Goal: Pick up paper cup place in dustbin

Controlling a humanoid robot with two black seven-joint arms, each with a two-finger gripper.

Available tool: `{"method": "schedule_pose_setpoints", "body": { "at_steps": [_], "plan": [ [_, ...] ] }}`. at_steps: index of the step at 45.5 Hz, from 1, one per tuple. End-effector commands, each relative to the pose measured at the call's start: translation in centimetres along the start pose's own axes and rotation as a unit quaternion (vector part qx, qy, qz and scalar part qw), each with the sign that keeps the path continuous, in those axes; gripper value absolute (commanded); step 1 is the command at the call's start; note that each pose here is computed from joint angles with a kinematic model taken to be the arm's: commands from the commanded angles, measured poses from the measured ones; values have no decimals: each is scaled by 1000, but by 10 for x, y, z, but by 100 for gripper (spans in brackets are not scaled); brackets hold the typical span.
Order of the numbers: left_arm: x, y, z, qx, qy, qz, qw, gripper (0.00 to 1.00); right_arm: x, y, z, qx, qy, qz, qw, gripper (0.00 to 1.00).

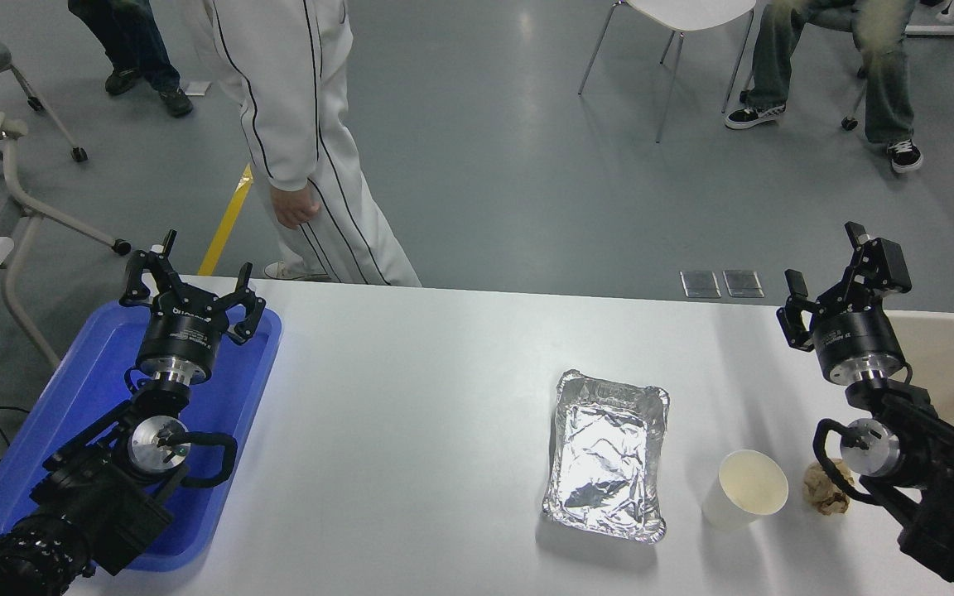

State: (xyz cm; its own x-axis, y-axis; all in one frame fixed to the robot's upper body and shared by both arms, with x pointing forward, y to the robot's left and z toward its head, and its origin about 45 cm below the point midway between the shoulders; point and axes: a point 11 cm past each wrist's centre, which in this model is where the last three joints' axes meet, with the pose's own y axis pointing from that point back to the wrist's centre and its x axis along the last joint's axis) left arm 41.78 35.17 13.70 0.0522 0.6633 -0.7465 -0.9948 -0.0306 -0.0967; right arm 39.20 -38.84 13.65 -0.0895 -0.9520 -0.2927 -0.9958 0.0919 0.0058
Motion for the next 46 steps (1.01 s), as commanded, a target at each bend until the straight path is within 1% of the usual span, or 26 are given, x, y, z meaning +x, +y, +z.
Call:
{"method": "schedule_pose_setpoints", "body": {
  "at_steps": [1, 25, 40, 46],
  "plan": [
    [0, 0, 0, 1, 0, 0, 1000, 100, -5, 0, 4, -2, -6, -1, 1000, 100],
    [0, 0, 0, 1, 0, 0, 1000, 100, -8, 0, 8, -5, -5, -2, 1000, 100],
    [0, 0, 0, 1, 0, 0, 1000, 100, -2, 2, 7, -6, 0, 2, 1000, 100],
    [1, 1, -1, 1, 0, 1, 1000, 100, 6, 3, 2, -9, 21, -1, 1000, 100]
  ]
}}
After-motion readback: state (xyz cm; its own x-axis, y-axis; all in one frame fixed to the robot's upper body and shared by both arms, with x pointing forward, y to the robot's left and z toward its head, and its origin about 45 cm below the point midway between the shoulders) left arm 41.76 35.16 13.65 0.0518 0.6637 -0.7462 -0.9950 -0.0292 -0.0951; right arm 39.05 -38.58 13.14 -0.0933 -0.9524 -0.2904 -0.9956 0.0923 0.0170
